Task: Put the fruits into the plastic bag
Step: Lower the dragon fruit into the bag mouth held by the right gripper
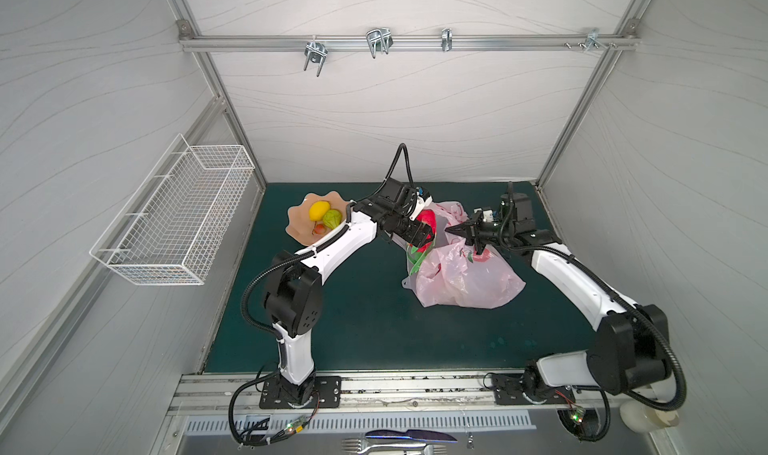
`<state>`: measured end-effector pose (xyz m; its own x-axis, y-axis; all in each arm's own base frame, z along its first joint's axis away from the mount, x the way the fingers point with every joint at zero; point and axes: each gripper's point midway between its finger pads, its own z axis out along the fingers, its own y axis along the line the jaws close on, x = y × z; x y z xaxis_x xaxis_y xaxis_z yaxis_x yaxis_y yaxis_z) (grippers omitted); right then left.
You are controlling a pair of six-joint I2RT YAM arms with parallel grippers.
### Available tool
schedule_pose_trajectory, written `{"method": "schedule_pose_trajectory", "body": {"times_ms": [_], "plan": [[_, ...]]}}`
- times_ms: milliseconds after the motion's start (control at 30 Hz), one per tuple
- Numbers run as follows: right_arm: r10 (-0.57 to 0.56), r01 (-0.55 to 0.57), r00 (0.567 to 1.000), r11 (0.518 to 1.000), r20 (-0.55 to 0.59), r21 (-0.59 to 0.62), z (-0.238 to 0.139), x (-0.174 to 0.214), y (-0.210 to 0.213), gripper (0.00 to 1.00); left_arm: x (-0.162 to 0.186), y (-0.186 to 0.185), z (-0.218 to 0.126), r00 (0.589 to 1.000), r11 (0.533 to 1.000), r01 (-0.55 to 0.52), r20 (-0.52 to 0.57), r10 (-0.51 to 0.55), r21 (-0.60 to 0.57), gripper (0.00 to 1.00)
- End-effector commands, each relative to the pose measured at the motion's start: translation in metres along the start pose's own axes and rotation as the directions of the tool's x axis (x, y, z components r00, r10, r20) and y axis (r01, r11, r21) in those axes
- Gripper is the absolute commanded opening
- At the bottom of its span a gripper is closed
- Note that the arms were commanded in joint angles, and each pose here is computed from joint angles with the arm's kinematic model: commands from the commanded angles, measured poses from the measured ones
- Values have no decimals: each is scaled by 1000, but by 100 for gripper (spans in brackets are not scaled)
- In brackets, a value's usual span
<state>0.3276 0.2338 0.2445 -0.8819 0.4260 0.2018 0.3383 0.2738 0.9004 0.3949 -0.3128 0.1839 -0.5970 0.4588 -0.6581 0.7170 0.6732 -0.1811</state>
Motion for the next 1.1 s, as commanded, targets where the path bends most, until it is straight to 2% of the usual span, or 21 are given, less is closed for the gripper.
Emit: {"method": "schedule_pose_trajectory", "body": {"times_ms": [0, 300, 500, 733, 933, 1067], "plan": [[-25, 24, 999, 999, -22, -30, 1, 4, 16, 0, -39, 18, -1, 992, 998, -11, 125, 19, -66, 3], [-12, 11, 999, 1000, -37, -27, 3, 5, 13, 0, -59, 49, 7, 976, 989, 107, 201, -85, -103, 4], [-9, 8, 999, 1000, -42, -27, 4, 6, 11, 0, -62, 49, 14, 965, 986, 152, 224, -133, -69, 5], [-4, 3, 999, 1000, -45, -27, 6, 5, 8, 0, -56, 17, 18, 963, 985, 168, 206, -171, 35, 5], [-4, 3, 999, 1000, -42, -31, 6, 4, 9, 0, -50, -13, 12, 944, 958, 228, 202, -262, 176, 5], [-4, 2, 999, 999, -41, -35, 7, 4, 9, 0, -42, -43, 12, 949, 946, 218, 175, -263, 240, 5]]}}
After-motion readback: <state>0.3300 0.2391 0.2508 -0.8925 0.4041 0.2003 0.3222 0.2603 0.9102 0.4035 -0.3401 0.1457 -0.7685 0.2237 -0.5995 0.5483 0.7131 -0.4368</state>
